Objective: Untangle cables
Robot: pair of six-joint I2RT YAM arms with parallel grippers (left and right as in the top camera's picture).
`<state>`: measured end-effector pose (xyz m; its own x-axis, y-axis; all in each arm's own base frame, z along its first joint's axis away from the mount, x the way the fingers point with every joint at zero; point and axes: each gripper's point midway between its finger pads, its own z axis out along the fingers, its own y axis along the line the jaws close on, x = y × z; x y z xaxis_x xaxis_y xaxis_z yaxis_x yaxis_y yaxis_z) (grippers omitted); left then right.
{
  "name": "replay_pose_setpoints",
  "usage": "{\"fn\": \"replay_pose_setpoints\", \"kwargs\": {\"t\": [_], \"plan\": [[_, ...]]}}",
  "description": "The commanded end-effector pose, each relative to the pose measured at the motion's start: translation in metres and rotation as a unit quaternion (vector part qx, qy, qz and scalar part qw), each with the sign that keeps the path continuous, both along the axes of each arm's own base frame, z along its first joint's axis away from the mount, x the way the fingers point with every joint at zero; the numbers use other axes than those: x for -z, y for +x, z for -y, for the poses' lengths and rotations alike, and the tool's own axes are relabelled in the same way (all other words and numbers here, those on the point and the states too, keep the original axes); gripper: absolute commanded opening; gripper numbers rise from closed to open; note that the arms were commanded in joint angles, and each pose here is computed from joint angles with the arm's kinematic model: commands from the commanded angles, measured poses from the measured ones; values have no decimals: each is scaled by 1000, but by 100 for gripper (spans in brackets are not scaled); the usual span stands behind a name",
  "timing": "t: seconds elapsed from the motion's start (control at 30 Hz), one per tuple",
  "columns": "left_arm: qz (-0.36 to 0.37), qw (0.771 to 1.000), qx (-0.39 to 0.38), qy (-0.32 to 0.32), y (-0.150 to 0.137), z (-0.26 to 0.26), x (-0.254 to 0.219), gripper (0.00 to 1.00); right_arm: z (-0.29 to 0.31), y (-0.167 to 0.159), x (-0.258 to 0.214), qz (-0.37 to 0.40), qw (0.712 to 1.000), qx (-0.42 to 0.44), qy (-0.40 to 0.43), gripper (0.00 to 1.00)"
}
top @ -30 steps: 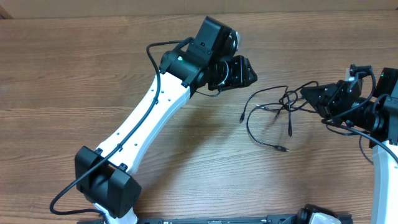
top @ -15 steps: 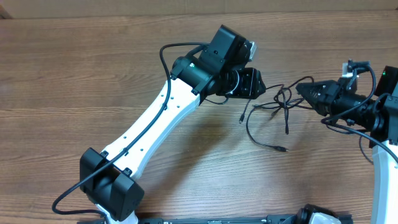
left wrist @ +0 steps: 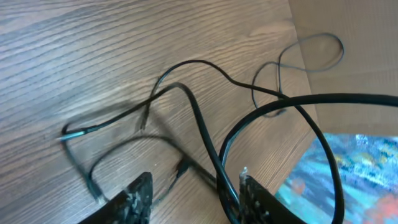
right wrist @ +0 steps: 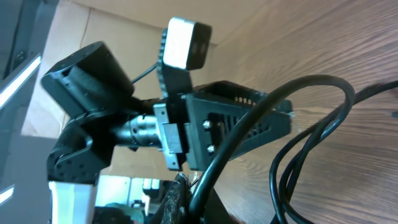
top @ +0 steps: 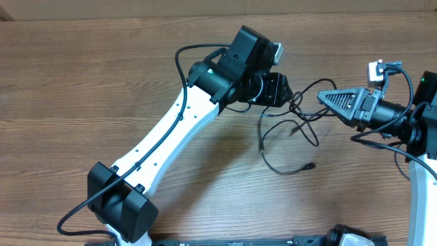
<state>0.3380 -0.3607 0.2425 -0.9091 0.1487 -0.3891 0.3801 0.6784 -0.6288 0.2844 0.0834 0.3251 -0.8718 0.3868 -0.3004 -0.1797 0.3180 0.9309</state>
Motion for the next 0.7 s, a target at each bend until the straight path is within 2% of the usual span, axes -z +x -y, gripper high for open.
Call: {"fn": "replay_pose_setpoints", "kwargs": {"t": [0.0,0.2,0.3,0.4,0.53,0.67], "plan": [[41,998,41,-16,-7,5,-19,43,-4,-5,-11,26,999,-19,11,4],[52,998,31,-20,5,-3,-22,49,-4,-6,-9,31,999,-22,7,4],[60,996,48,-53,10,-4,-34,52,-4,-6,-10,31,999,-22,7,4],[79,985,108,-105,2,5,-52,64,-4,-6,-9,31,999,-22,7,4],[94,980,139,-110,-8,12,-53,75,-11,-8,-11,36,999,-37,9,4],[103,979,146,-99,-15,20,-50,77,-23,-11,-13,46,997,-59,7,4]]}}
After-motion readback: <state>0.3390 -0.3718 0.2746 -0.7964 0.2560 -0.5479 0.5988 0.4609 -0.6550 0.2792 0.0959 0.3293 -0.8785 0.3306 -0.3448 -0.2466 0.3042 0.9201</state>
